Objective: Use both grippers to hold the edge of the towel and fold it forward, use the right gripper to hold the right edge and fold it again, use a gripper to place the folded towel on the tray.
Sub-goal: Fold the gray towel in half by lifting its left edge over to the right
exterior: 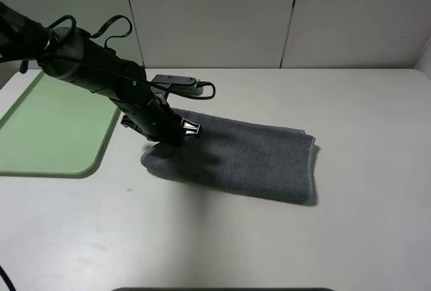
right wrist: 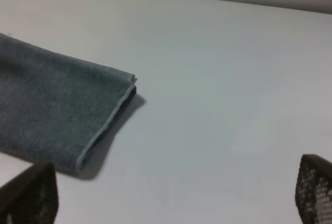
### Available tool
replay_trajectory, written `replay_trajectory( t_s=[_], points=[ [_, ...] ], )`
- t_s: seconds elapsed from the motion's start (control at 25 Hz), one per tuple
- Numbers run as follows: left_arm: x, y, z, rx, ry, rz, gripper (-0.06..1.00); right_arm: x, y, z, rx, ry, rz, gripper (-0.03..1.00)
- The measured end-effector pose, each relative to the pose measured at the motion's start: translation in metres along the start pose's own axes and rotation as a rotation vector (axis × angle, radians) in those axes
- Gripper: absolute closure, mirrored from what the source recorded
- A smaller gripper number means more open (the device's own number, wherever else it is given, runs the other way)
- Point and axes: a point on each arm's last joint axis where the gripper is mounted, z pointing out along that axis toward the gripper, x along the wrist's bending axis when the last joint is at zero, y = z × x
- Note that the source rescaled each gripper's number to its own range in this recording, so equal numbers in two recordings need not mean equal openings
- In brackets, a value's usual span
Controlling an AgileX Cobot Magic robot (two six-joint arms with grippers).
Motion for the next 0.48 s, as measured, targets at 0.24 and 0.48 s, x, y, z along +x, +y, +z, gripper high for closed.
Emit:
replay_trajectory(
  t_s=[0.24,0.48],
  points=[
    [0.003,0.001,-0.011,0.036,0.015,0.02,0.86,0.0,0.0,0.0,0.0,0.0,0.0,-0.03],
    [0.019,0.005,-0.032,0.078,0.052,0.015,0.86,0.0,0.0,0.0,0.0,0.0,0.0,-0.03]
  ],
)
